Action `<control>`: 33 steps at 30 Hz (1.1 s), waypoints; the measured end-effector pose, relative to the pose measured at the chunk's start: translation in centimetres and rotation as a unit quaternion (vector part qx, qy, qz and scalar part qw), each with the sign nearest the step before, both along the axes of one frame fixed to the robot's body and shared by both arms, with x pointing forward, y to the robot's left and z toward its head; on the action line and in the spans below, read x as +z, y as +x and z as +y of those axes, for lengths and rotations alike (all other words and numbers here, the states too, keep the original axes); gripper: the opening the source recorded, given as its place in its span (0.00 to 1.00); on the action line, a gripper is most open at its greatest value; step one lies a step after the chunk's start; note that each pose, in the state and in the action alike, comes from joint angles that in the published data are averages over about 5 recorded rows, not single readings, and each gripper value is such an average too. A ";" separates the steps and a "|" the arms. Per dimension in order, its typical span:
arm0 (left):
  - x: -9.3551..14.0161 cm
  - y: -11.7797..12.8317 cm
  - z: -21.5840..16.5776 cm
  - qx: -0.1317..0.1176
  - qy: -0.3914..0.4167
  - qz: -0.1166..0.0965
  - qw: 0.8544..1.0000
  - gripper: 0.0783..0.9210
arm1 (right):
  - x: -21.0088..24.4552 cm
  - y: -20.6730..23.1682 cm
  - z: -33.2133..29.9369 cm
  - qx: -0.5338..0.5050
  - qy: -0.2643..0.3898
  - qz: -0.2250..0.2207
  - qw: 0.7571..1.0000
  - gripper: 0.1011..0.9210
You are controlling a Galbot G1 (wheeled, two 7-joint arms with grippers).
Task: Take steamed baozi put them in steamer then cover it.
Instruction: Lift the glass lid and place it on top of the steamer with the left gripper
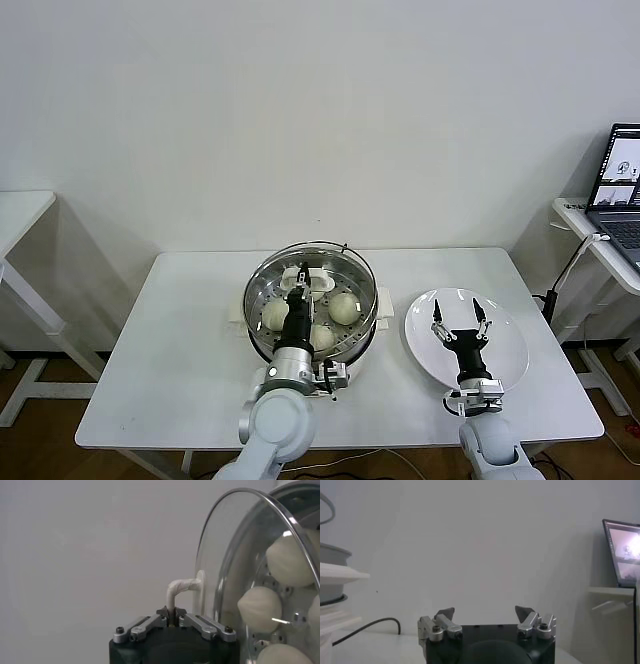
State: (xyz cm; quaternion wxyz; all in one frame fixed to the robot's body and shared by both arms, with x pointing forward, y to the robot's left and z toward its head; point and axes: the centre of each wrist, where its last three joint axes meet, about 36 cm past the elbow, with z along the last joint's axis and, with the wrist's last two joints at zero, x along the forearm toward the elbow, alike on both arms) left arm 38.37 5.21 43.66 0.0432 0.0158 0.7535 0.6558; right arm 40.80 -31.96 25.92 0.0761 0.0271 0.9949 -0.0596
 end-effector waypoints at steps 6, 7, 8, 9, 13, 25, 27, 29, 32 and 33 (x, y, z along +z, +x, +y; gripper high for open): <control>-0.6 0.4 -0.7 0.003 0.017 0.005 1.000 0.13 | 0.0 0.0 -0.1 0.000 -0.002 0.000 1.000 0.88; -0.7 0.5 -0.8 0.004 0.019 0.005 1.000 0.13 | 0.0 0.0 -0.1 0.000 -0.002 0.000 1.000 0.88; -0.8 0.5 -0.8 0.005 0.022 0.006 1.000 0.13 | 0.0 0.0 -0.1 0.000 -0.002 0.000 1.000 0.88; -0.9 0.5 -0.8 0.005 0.025 0.006 1.000 0.13 | 0.0 0.0 -0.1 0.000 -0.003 0.000 1.000 0.88; -1.3 0.7 -0.8 0.007 0.034 0.008 0.999 0.13 | 0.0 0.0 0.0 0.001 -0.002 0.001 1.000 0.88; -1.8 1.0 -0.8 0.008 0.055 0.014 0.998 0.13 | 0.0 0.2 0.1 0.001 -0.001 0.000 1.000 0.88; -1.9 1.0 -0.8 0.007 0.058 0.015 0.998 0.13 | -0.1 0.2 0.1 0.001 -0.001 0.000 1.000 0.88; -2.0 1.0 -0.8 0.007 0.060 0.016 0.998 0.13 | -0.1 0.2 0.2 0.001 -0.001 0.000 1.000 0.88; -2.0 1.1 -0.8 0.007 0.064 0.016 0.998 0.13 | -0.1 0.3 0.2 0.001 -0.001 0.000 1.000 0.88; -2.0 1.1 -0.8 0.007 0.065 0.016 0.998 0.13 | -0.1 0.3 0.3 0.002 -0.001 0.000 1.000 0.88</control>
